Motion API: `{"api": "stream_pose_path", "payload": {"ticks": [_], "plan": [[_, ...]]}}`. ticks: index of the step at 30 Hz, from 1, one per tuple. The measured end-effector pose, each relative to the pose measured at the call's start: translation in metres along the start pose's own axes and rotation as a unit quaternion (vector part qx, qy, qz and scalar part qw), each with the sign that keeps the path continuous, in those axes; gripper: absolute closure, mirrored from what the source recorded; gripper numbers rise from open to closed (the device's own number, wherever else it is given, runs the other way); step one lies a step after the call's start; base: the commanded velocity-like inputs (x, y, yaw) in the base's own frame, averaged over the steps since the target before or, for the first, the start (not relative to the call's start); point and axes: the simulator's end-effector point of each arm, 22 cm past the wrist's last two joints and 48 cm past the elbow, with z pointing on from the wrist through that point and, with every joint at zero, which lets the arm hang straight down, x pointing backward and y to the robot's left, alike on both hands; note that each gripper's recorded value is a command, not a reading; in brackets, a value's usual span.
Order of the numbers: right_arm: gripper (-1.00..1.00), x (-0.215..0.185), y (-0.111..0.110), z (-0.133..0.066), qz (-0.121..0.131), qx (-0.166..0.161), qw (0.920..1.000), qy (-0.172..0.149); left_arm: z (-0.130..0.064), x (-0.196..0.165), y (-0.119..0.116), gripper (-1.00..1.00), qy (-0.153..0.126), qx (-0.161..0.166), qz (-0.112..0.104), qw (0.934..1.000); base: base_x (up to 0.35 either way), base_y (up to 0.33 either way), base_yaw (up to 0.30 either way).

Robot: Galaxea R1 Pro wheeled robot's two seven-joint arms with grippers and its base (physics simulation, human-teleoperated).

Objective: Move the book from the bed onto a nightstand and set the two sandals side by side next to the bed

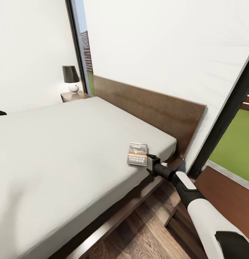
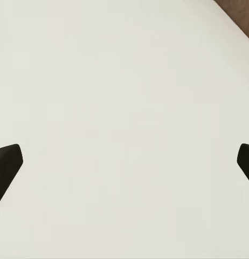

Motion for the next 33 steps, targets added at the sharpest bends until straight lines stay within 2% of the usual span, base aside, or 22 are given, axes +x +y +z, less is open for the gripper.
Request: {"api": "stream_pose_path", "payload": {"ticks": [33], "plan": [[-1.0, 0.0006, -0.0032, -0.0007, -0.006, 0.007, 0.9999, 0.003, -0.0001, -0.0001, 0.0008, -1.0, 0.0, -0.002, 0.001, 1.0, 0.013, 0.011, 0.0]]}}
